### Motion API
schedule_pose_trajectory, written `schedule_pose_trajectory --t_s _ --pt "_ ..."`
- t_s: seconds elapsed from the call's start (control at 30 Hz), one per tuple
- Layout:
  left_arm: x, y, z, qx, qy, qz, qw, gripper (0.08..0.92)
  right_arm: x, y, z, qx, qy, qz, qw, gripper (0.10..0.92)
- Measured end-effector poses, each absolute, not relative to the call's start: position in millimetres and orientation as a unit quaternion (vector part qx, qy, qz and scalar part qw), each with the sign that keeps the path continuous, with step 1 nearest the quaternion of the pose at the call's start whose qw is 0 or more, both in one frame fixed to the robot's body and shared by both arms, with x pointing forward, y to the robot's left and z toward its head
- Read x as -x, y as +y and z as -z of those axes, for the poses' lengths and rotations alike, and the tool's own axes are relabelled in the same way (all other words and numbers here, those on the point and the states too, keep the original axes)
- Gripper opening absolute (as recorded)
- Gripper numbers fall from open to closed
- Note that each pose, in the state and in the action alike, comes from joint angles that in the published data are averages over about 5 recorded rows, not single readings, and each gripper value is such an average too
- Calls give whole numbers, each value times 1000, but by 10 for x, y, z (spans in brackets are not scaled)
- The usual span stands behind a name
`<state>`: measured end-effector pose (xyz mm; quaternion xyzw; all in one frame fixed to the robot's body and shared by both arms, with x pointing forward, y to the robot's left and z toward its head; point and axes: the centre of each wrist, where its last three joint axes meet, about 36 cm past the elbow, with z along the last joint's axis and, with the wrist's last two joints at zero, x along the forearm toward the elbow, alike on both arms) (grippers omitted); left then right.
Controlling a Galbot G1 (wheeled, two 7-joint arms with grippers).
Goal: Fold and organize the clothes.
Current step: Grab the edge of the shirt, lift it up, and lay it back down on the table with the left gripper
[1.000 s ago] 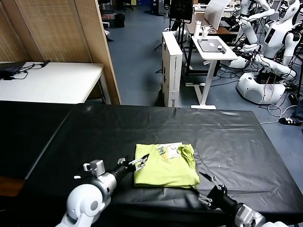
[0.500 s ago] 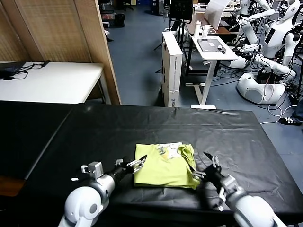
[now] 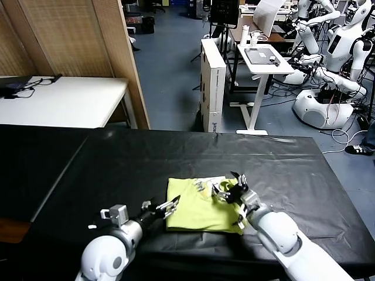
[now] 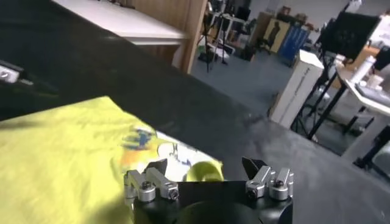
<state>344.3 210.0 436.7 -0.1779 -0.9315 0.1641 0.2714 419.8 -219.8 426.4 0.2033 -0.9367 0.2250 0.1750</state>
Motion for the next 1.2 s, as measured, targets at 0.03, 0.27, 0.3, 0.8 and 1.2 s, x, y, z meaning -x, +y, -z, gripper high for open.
schedule_pose_trajectory --t_s 0.03,0.27,0.3,0.8,1.2 --pt "-3442 2099 -4368 178 -932 -164 271 907 -4200 -2202 -4259 -201 -937 -225 177 907" --pt "-3442 2098 -4371 178 -932 -164 271 907 -4140 -2341 -4311 -185 -939 -228 177 907" --pt "-3442 2098 -4372 178 -932 -164 270 907 -4124 -2367 -4323 -183 -940 -228 176 907" --pt "-3467 2151 -4301 177 -937 -159 255 907 -3812 -2824 -4526 -117 -975 -164 89 907" --pt "-3485 2119 -4013 172 -947 -149 226 907 -3237 -3290 -4666 -83 -992 -84 50 907"
